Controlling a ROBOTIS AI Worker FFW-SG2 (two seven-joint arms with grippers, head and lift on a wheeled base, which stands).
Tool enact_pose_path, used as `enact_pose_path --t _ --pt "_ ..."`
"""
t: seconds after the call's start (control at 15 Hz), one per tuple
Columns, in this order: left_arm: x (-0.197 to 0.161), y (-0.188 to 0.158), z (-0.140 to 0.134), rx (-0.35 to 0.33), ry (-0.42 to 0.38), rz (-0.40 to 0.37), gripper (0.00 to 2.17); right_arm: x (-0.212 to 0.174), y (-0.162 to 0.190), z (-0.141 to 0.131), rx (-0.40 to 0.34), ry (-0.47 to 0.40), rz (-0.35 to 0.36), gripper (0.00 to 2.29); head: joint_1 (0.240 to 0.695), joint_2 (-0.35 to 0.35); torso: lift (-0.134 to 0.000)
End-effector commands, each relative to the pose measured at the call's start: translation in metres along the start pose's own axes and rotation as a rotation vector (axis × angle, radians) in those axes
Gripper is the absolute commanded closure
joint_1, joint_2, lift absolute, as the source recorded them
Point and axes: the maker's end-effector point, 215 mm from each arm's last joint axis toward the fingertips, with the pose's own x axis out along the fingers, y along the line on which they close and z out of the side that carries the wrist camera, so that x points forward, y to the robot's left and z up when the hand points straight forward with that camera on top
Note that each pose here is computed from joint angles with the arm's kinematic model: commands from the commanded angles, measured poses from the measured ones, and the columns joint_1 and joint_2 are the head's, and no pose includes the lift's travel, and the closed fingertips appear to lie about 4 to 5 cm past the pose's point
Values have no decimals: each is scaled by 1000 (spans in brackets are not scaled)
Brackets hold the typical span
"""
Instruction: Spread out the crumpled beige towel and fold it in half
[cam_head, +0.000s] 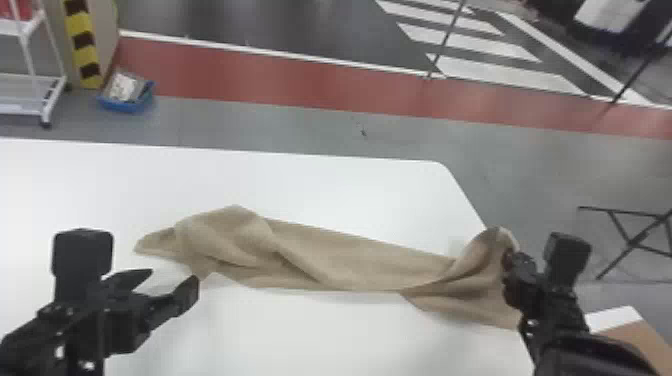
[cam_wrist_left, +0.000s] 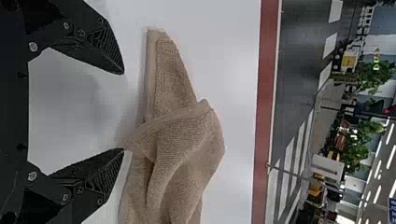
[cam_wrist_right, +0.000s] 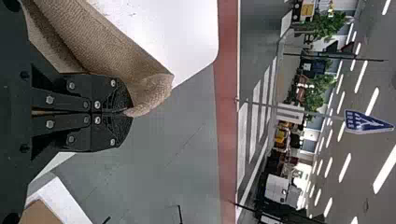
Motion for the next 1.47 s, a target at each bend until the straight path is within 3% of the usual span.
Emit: enact_pose_path --t 0.0,0.8,1.27,1.4 --pt "1 -3 -1 -7 2 -6 360 -1 3 -1 2 0 2 1595 695 -350 -124" --pt "13 -44 1 -8 -20 -66 424 -4 7 -2 3 -2 9 1595 695 -350 -124" --pt "24 -42 0 1 -35 -48 424 -9 2 3 -2 -19 6 1595 695 -350 -124" --pt "23 -43 1 1 -38 -49 768 -9 3 2 -2 -18 7 1595 695 -350 -124"
